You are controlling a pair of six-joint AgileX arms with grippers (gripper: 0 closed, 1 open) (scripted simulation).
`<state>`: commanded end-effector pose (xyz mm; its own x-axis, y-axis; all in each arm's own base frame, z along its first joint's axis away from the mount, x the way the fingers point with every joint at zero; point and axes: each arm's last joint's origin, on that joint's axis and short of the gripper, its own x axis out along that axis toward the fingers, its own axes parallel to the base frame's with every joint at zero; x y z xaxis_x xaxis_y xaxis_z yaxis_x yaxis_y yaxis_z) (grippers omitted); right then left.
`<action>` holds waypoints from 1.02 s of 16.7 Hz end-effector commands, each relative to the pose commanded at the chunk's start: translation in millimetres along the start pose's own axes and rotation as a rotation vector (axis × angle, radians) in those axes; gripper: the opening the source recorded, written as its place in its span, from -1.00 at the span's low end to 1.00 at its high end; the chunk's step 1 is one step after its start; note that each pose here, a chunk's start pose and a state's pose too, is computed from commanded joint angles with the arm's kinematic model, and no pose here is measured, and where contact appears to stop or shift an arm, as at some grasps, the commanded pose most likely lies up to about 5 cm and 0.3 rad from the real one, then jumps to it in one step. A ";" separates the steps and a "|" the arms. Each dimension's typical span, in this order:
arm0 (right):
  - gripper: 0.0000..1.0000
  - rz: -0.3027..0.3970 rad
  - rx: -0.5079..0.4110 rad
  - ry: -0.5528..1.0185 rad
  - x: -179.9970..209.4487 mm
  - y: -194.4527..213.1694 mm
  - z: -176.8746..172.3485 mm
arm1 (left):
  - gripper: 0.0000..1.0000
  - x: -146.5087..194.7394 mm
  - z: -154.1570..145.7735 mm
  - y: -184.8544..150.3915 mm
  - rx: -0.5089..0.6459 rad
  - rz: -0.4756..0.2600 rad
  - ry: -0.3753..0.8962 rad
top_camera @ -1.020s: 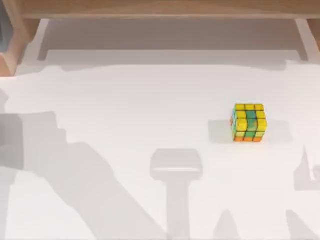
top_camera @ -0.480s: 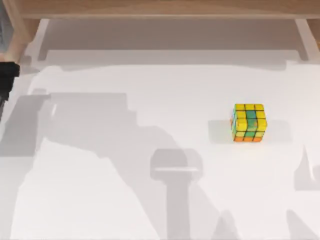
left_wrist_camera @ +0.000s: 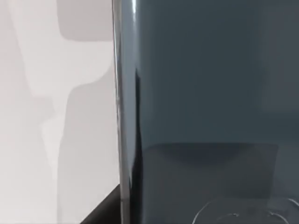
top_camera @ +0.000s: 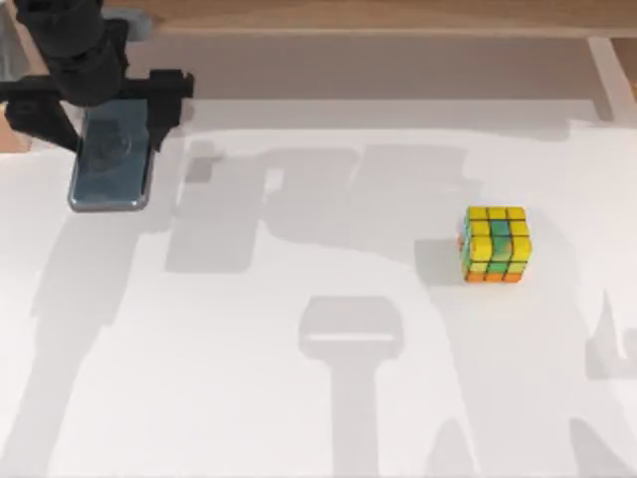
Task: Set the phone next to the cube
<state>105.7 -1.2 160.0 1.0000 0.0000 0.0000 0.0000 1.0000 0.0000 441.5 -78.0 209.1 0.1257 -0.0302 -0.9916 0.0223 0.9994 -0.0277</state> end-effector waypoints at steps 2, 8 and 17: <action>1.00 0.000 0.000 0.000 0.0 0.0 0.0 | -1.00 1.8 3.2 -39.4 0.001 -0.006 0.015; 1.00 0.000 0.000 0.000 0.0 0.0 0.0 | -1.00 14.5 -11.4 -150.1 0.001 -0.002 0.066; 1.00 0.000 0.000 0.000 0.0 0.0 0.0 | -1.00 32.5 -48.2 -234.5 -0.001 0.028 0.113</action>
<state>105.7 -1.2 160.0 1.0000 0.0000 0.0000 0.0000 1.0000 0.0000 392.5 -312.5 177.3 0.0138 -0.0004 -0.9999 0.0192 0.9998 -0.0001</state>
